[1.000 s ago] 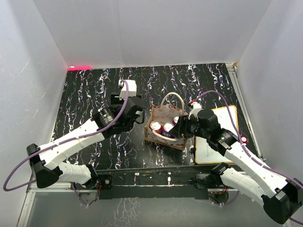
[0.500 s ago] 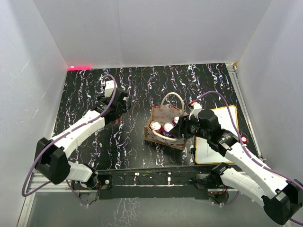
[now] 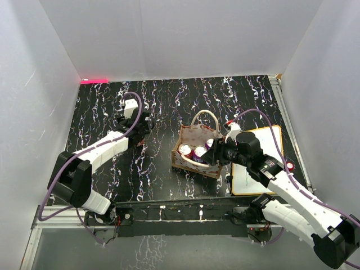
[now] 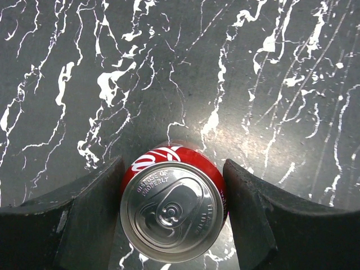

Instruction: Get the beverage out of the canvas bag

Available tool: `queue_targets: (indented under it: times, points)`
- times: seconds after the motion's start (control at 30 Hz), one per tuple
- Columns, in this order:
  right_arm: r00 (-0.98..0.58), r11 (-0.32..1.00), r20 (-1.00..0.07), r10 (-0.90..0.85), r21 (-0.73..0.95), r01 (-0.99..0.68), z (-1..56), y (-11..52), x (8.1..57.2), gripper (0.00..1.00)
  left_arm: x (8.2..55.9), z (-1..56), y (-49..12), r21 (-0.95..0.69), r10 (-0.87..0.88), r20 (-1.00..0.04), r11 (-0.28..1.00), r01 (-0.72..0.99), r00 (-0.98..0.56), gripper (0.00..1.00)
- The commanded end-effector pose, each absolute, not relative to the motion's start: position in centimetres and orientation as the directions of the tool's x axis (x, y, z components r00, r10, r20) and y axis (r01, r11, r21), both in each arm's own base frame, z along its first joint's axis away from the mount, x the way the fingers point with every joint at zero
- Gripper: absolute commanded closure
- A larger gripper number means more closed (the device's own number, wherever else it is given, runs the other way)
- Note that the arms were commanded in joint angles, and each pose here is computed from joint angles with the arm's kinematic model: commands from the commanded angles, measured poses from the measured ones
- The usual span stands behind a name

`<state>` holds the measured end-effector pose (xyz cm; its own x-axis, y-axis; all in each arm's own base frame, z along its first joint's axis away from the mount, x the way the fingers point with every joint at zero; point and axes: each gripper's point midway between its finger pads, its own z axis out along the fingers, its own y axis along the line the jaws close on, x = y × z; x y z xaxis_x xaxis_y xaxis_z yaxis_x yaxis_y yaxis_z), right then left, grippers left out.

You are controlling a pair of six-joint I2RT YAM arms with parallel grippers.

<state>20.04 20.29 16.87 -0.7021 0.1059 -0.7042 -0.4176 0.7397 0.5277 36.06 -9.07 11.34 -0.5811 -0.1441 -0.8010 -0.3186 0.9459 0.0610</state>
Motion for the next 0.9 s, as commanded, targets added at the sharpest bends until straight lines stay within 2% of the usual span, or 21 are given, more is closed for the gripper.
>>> queue_targets:
  times: [0.0,0.43,0.57,0.63,0.7,0.77,0.87]
  points:
    - [-0.717,0.759,-0.689,0.102,0.52,-0.391,15.5,19.9,20.1,0.42,38.4,14.1,-8.6,-0.03,-0.178,-0.88,0.945,-0.325,-0.44,1.0]
    - [-0.713,0.751,-0.693,0.111,0.528,-0.397,15.9,19.8,19.7,0.42,38.0,11.1,-7.8,0.0,-0.206,-0.83,0.929,-0.371,-0.518,0.99]
    - [-0.712,0.75,-0.693,0.114,0.53,-0.396,15.9,19.8,19.7,0.42,37.7,11.3,-7.6,0.001,-0.219,-0.822,0.923,-0.386,-0.526,0.8]
    - [-0.714,0.75,-0.691,0.113,0.531,-0.396,15.8,19.8,19.6,0.42,37.5,11.5,-7.7,-0.001,-0.219,-0.817,0.926,-0.378,-0.534,0.66]
    - [-0.714,0.748,-0.691,0.112,0.532,-0.397,15.9,19.9,19.6,0.42,37.5,12.2,-7.8,0.0,-0.21,-0.818,0.931,-0.365,-0.535,0.41]
    - [-0.714,0.747,-0.691,0.111,0.532,-0.398,16.0,19.9,19.6,0.42,37.6,13.6,-7.9,-0.001,-0.195,-0.827,0.939,-0.345,-0.528,0.05]
    - [-0.714,0.745,-0.692,0.112,0.534,-0.4,16.0,19.9,19.6,0.42,37.9,17.0,-8.1,-0.005,-0.163,-0.852,0.952,-0.305,-0.498,0.03]
